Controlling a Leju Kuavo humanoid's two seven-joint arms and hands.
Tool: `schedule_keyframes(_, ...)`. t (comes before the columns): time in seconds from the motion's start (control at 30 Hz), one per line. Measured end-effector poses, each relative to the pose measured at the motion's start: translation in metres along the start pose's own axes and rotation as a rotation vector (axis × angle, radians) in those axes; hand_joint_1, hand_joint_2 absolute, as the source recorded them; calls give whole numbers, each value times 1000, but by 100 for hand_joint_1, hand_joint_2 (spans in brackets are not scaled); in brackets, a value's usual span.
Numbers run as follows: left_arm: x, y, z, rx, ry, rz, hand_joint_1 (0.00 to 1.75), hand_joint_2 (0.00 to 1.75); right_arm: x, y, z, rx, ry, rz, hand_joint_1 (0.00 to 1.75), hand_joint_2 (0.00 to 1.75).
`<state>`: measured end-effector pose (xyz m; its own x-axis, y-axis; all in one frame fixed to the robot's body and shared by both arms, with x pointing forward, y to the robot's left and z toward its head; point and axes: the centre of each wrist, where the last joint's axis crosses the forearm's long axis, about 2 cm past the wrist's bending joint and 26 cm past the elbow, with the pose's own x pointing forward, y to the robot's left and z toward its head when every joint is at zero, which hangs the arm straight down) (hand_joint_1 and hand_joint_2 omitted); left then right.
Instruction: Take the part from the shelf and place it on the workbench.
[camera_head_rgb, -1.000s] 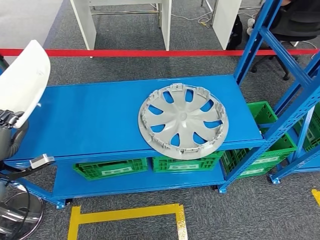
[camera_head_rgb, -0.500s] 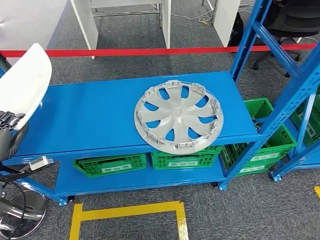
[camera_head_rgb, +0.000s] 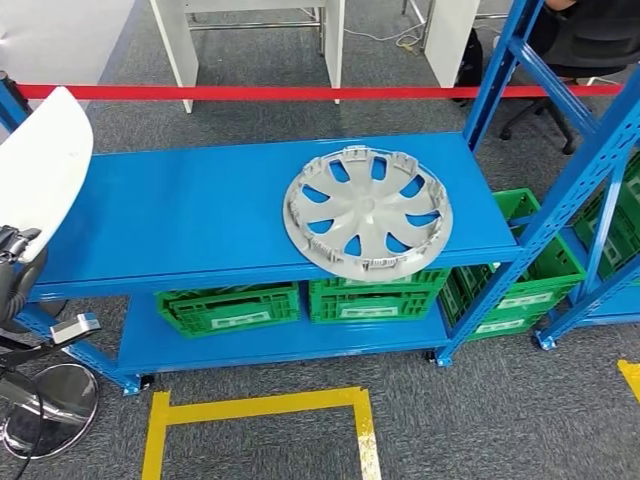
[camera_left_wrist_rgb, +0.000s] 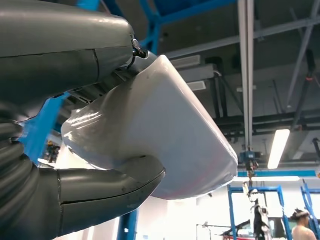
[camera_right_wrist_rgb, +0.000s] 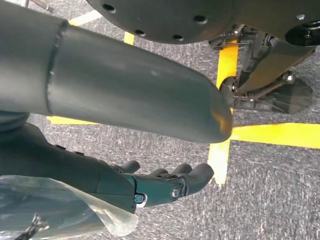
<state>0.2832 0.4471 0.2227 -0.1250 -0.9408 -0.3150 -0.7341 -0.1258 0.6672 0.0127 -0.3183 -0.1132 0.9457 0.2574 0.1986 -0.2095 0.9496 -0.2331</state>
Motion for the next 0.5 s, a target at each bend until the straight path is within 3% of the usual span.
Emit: schedule_keyframes(0.5,2,-1,-2,8,15,29,175,175,5,4,0,13,-1,-9,0,0)
